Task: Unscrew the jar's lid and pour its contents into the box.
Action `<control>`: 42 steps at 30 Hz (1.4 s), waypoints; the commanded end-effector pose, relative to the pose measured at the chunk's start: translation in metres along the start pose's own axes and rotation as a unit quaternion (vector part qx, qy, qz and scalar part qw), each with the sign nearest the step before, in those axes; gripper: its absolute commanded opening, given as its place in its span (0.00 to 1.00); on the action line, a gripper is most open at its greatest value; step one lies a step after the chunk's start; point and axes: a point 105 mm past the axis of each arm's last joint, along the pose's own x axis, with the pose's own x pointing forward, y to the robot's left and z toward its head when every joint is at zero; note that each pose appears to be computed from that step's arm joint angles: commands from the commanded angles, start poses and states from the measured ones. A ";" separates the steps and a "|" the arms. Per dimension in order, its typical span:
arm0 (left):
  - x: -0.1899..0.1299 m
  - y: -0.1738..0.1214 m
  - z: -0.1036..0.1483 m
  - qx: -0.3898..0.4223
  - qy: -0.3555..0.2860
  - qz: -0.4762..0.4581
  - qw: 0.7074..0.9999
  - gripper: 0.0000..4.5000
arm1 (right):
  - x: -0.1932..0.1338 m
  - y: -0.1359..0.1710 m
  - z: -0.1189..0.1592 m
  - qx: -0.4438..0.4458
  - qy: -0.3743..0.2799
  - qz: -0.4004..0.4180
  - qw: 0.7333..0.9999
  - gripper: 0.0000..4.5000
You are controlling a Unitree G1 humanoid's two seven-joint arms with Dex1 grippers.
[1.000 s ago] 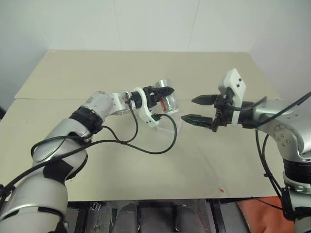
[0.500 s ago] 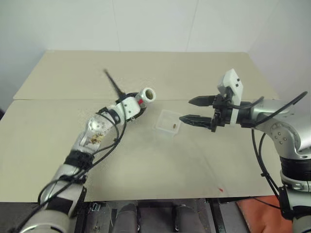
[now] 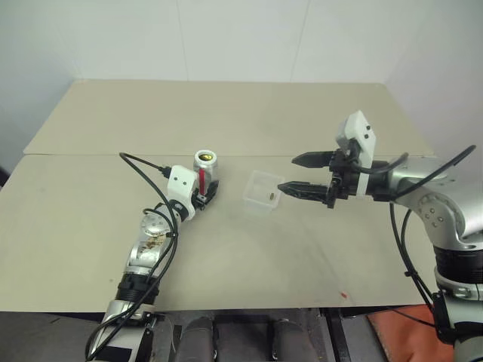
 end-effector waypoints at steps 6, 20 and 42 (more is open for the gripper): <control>-0.007 -0.002 0.005 0.005 -0.021 0.006 1.000 0.99 | -0.005 0.005 0.013 -0.028 -0.023 0.004 0.999 1.00; -0.089 0.015 0.019 0.074 0.050 -0.106 0.990 0.99 | -0.007 0.008 0.007 -0.032 -0.021 0.003 0.999 1.00; -0.157 0.061 0.120 0.152 0.015 -0.279 0.948 0.99 | -0.025 0.005 -0.010 -0.058 -0.003 0.014 0.998 1.00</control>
